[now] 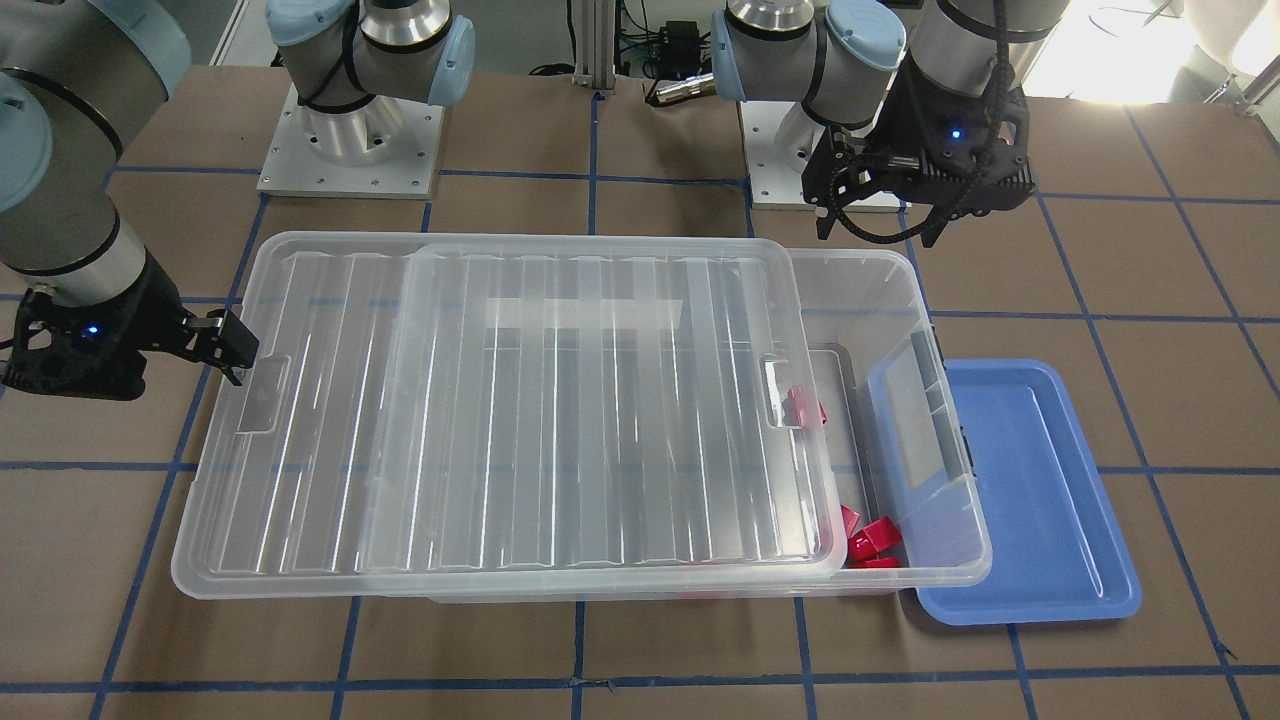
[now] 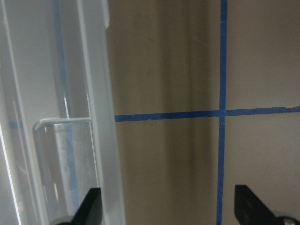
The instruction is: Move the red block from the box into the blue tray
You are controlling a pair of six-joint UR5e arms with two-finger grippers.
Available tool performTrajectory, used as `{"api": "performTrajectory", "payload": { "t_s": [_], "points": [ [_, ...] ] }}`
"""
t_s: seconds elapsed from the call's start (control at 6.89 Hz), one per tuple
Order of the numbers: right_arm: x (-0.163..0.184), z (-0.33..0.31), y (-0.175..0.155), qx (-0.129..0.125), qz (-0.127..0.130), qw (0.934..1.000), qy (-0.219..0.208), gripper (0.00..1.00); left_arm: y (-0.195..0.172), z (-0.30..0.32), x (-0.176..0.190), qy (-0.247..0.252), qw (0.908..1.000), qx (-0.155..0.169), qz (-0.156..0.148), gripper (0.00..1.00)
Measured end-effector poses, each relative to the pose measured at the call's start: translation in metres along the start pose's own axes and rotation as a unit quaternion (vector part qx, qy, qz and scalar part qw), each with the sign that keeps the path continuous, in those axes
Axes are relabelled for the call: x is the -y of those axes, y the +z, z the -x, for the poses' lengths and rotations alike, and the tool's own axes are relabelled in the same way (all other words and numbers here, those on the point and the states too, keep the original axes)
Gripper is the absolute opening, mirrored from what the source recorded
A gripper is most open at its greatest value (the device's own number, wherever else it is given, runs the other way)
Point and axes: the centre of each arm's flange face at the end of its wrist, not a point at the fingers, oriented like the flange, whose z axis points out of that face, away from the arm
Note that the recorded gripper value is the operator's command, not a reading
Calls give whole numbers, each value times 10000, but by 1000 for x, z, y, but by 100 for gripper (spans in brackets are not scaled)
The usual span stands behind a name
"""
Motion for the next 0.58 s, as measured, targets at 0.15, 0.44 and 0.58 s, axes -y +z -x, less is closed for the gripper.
{"api": "performTrajectory", "payload": {
  "t_s": [0.15,0.44,0.58],
  "points": [
    [0,-9,0,-19,3,10000,-2,100,0,0,0,0,10000,2,2,100],
    [0,-28,1,-34,14,10000,0,100,6,0,1,-18,10000,0,46,100],
    [0,-40,1,-34,17,10000,-9,100,8,0,3,-55,10000,-16,45,100]
  ]
}}
